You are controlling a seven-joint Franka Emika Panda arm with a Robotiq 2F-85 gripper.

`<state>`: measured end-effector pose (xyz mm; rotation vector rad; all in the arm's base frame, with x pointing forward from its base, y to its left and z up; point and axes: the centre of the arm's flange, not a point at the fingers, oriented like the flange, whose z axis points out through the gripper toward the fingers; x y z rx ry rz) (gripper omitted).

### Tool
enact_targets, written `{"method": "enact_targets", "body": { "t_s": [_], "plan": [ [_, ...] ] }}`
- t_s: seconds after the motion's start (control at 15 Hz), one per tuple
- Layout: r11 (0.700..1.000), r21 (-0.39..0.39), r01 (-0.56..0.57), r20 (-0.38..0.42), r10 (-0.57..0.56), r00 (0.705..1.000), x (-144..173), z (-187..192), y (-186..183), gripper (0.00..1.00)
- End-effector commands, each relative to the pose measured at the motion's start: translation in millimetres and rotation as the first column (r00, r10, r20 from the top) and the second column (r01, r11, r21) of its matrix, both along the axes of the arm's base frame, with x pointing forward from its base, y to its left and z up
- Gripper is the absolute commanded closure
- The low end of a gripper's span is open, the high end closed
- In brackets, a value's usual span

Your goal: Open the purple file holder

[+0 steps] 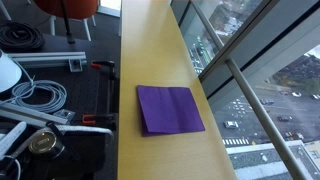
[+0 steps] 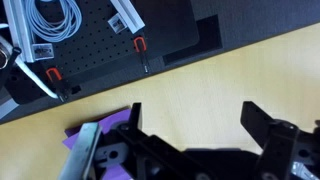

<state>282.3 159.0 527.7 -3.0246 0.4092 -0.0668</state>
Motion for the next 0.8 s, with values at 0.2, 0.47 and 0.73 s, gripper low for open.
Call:
{"method": "enact_targets", "body": {
  "t_s": [0.2,0.47,0.73],
  "plan": [
    [1.0,0.005,-0.003,0.006,0.003,1.0,15,-5,-14,0.0],
    [1.0,0.013,0.01,0.034,-0.01,0.999,51,-18,-45,0.0],
    [1.0,0.015,0.01,0.078,-0.011,0.997,98,-41,-89,0.0]
  ]
}}
